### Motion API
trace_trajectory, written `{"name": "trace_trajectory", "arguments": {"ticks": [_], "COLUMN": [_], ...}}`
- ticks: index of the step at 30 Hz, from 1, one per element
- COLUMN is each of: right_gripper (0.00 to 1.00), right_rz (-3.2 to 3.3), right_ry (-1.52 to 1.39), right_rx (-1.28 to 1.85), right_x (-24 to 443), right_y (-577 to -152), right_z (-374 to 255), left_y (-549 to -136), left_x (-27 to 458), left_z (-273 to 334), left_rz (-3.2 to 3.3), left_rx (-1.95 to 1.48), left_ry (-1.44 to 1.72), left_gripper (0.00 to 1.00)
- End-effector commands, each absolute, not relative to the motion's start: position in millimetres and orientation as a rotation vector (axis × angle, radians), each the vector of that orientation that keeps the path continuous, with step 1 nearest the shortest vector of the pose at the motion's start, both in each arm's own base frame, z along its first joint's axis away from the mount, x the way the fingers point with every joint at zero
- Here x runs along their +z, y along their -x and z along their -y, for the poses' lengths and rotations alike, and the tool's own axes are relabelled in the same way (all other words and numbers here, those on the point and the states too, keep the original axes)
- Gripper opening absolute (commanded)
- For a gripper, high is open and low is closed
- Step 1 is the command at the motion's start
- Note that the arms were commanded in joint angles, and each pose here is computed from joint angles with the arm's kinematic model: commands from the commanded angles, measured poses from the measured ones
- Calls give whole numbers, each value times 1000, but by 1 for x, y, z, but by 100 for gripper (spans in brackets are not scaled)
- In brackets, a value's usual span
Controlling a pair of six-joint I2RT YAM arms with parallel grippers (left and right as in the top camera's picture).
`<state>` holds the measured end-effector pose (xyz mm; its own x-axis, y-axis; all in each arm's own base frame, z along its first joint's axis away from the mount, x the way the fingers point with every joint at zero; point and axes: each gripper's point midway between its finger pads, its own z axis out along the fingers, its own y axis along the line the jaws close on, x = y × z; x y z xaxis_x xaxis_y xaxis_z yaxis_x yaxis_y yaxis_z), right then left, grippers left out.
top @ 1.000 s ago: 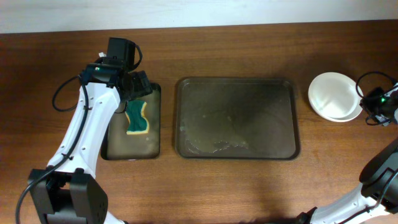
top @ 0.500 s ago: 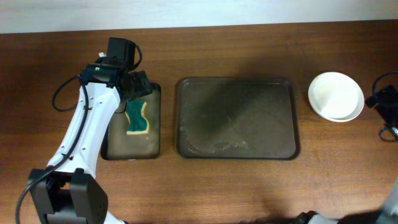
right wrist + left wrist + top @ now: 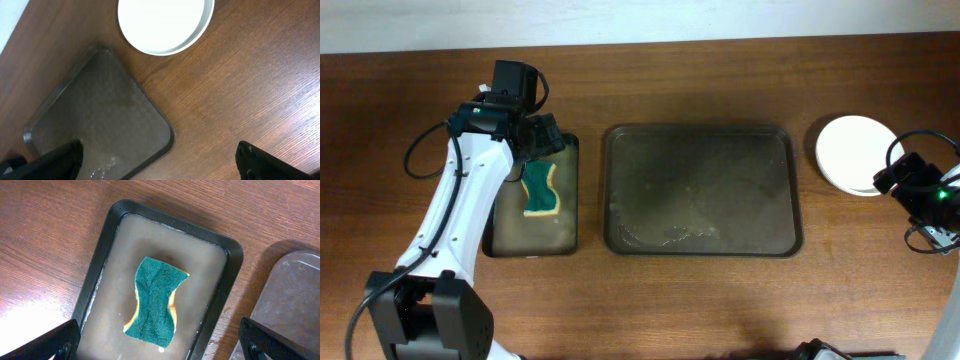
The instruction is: Clean dirty plates on tray and stack at the side
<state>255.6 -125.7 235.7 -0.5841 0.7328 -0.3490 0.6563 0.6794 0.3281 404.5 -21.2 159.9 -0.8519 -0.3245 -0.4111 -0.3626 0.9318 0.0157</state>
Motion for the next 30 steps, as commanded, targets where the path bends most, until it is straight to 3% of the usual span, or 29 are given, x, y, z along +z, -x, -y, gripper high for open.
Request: {"name": "trace_trajectory", "arguments": {"ticks": [1,11,15,17,20,30], "right_gripper": [98,98,98,98,98,99], "right_rz": [-2451,-2407,-2236,-2140,-2003,-1794], "right_ry": [-1083,-1075,-760,-418,-172,-78], "right_rx": [241,72,83,89,101,141], "right_x": [230,238,281,301,310,251], "right_y": [-259,-254,-281,-291,-281,-229], "right_z": [125,142,105,59,14,-8], "left_y": [-405,-405,-405,-405,-405,-405], "left_x": [164,164,164,164,164,164], "left_z": [19,19,19,19,19,19], "left_rz": [-2668,-2668,-2668,-2668,-2668,-2668], "left_rx": [137,137,136,137,137,136], "left_ry": [501,501,501,501,501,501], "left_gripper": [99,99,99,99,99,99]}}
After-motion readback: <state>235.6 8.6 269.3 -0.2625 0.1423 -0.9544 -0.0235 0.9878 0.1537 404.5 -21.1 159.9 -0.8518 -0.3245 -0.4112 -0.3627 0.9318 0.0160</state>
